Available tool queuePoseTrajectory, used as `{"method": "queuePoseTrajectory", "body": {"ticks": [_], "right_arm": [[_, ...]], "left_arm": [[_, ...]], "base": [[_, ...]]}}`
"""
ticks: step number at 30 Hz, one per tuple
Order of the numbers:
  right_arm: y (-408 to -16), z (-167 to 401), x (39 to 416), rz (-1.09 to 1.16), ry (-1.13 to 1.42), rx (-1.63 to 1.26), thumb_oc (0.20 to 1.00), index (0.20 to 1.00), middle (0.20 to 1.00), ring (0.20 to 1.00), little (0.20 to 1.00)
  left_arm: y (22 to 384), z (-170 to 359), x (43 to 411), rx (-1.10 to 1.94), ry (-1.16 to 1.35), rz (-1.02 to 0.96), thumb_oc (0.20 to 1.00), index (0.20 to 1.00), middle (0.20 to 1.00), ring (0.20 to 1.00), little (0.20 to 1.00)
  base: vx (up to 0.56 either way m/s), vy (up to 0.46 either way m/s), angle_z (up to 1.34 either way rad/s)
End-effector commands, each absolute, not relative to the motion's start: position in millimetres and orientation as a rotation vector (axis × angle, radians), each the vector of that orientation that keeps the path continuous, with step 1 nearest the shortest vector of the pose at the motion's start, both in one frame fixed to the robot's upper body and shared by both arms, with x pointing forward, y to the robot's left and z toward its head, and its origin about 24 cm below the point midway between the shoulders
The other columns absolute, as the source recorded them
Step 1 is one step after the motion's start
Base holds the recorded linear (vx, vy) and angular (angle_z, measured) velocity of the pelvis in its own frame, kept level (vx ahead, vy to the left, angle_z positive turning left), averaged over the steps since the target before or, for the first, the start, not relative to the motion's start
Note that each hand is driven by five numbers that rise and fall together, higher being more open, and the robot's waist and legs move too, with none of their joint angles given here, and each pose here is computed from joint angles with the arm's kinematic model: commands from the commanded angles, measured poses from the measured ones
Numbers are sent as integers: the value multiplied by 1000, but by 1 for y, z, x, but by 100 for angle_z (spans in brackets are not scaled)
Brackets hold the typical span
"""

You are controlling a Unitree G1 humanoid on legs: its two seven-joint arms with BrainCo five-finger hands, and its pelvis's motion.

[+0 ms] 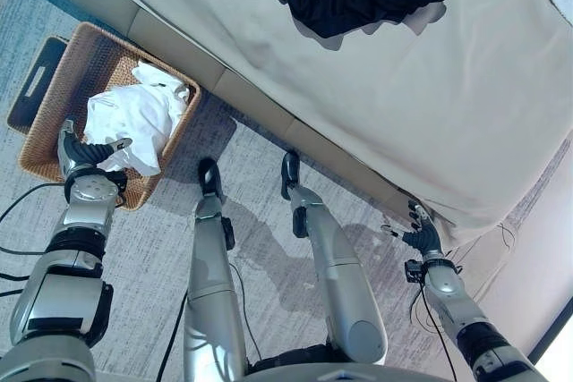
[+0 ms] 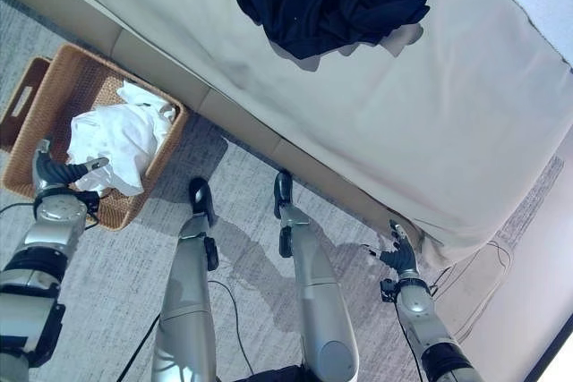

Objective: Pick up clothes into the bucket

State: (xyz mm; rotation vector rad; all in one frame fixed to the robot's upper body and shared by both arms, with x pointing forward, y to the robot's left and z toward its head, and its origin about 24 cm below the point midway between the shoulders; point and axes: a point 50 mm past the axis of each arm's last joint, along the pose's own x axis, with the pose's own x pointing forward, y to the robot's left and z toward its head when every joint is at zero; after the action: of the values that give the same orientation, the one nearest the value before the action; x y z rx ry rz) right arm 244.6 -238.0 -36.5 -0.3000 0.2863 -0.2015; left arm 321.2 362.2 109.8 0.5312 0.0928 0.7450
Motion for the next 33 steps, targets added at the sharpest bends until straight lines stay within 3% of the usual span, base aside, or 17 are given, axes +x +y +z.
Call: {"method": "queuePoseTrajectory", "body": {"ticks": [1,6,11,13,19,26,33], "right_arm": [[-257,16,260,-287,9,-417,1000,1000,1000,1000,1000],[-258,87,276,-361,-324,-437,1000,1000,1000,1000,1000],[-261,149,295,-411,-548,-529,1000,1000,1000,1000,1000],[-263,163,301,-426,-586,-565,1000,1000,1000,1000,1000],[-260,218,327,-463,-688,-668,1000,1000,1000,1000,1000],[-282,239,360,-520,-530,-827,1000,1000,1000,1000,1000],[-298,264,385,-605,-361,-896,1000,1000,1000,1000,1000]], "left_arm": [[329,125,312,476,-222,696,1000,1000,1000,1000,1000],[288,89,307,262,-224,489,1000,1000,1000,1000,1000],[239,58,307,307,-142,204,1000,1000,1000,1000,1000],[232,57,306,430,-156,140,1000,1000,1000,1000,1000],[222,14,291,415,19,76,1000,1000,1000,1000,1000],[230,-31,256,444,228,-12,1000,1000,1000,1000,1000],[209,-55,232,455,322,-171,1000,1000,1000,1000,1000]], "base": [[-52,13,5],[17,32,0],[39,-31,3],[42,-20,18],[71,-9,11],[51,-11,4],[9,1,4]]}}
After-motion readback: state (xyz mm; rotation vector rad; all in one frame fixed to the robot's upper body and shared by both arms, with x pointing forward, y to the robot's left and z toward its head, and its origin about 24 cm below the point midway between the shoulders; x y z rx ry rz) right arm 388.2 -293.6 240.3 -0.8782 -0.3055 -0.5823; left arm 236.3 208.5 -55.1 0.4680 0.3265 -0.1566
